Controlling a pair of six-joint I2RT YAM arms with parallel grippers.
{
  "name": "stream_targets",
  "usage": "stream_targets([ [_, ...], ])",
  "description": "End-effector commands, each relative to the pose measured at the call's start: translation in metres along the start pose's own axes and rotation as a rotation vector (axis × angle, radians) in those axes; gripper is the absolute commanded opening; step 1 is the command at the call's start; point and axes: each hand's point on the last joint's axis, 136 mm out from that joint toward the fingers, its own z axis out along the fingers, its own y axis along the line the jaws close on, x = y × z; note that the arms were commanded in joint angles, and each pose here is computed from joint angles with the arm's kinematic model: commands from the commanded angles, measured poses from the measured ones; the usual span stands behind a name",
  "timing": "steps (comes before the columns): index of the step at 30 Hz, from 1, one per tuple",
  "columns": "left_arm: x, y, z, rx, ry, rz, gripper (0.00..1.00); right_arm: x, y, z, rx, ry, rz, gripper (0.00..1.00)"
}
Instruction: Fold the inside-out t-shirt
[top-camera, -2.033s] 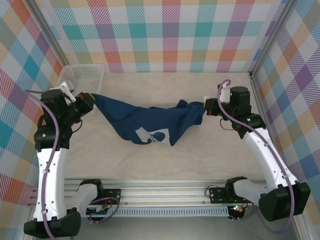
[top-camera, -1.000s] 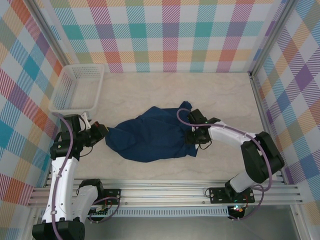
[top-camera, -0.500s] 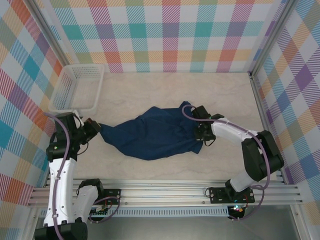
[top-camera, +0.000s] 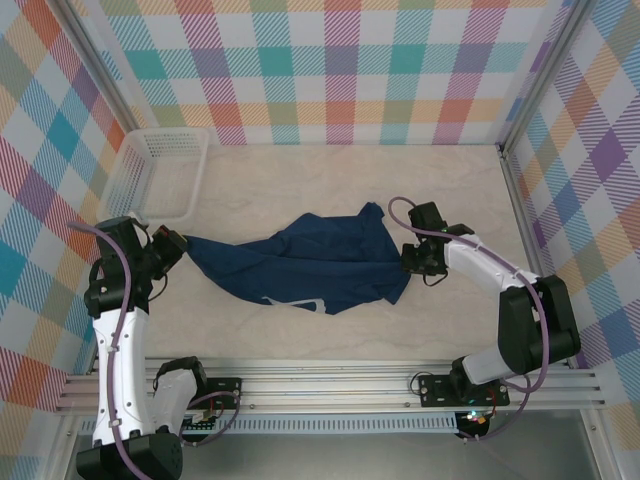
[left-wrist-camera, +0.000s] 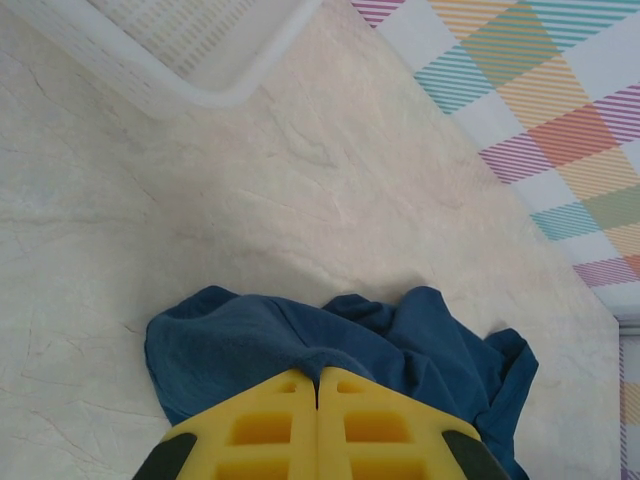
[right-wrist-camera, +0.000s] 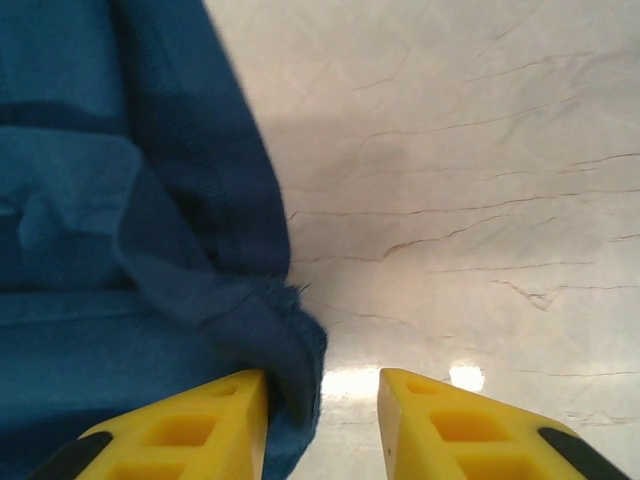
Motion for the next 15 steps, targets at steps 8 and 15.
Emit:
stream_targets([
  [8, 0.0, -0.001, 0.002, 0.026, 0.003, 0.03, 0.0, -0.003, 0.012, -0.006, -0.092, 0.001, 0.008, 0.46],
  [15, 0.003, -0.003, 0.004, 0.041, 0.014, 0.029, 0.0, -0.009, 0.016, 0.01, -0.112, 0.032, -0.001, 0.5],
])
